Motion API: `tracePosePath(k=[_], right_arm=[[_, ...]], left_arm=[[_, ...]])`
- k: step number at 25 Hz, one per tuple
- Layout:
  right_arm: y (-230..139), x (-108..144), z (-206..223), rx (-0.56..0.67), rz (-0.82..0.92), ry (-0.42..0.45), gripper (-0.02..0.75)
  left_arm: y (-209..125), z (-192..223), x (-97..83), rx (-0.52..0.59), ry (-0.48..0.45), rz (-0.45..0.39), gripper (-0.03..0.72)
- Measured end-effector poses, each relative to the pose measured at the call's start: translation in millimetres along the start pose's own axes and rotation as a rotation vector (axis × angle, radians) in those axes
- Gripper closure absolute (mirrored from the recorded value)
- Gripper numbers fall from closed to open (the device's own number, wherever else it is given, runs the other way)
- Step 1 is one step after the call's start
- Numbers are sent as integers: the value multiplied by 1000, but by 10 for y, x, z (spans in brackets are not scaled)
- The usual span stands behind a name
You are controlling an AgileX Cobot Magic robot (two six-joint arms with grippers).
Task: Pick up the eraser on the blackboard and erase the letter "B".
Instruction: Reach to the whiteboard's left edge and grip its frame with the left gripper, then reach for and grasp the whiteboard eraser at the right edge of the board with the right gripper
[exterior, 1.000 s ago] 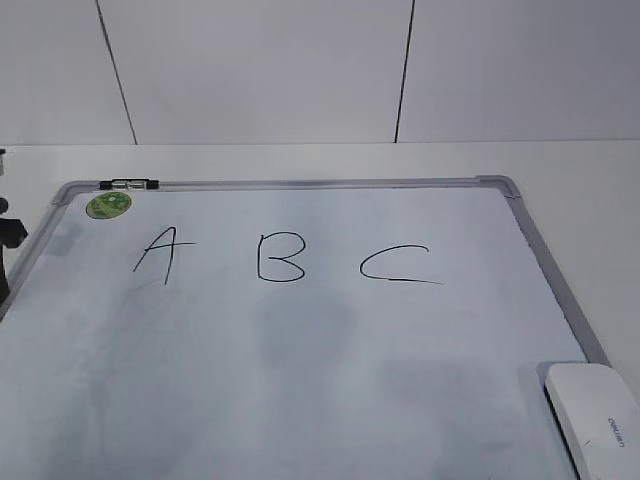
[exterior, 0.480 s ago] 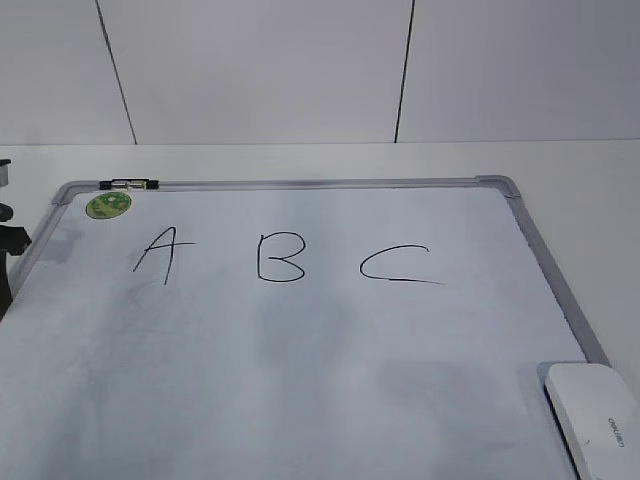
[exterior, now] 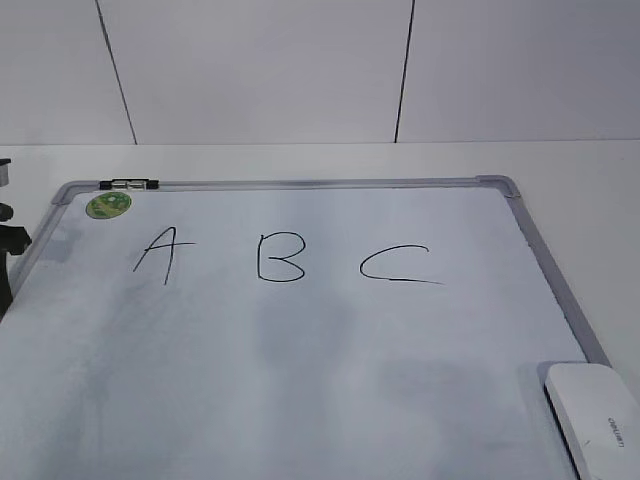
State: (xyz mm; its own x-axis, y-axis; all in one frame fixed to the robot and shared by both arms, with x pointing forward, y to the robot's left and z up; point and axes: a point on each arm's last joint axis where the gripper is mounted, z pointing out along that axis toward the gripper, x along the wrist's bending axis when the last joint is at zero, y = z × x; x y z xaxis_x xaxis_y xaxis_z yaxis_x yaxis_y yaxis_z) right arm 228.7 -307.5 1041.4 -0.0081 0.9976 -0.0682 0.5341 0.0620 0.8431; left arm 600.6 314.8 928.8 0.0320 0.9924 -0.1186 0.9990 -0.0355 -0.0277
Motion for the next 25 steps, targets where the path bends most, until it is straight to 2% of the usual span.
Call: tracePosePath(k=[25], right_arm=[[0,0,0,0,2,0,190]], left_arm=[[3,6,1,-1,0,0,449]])
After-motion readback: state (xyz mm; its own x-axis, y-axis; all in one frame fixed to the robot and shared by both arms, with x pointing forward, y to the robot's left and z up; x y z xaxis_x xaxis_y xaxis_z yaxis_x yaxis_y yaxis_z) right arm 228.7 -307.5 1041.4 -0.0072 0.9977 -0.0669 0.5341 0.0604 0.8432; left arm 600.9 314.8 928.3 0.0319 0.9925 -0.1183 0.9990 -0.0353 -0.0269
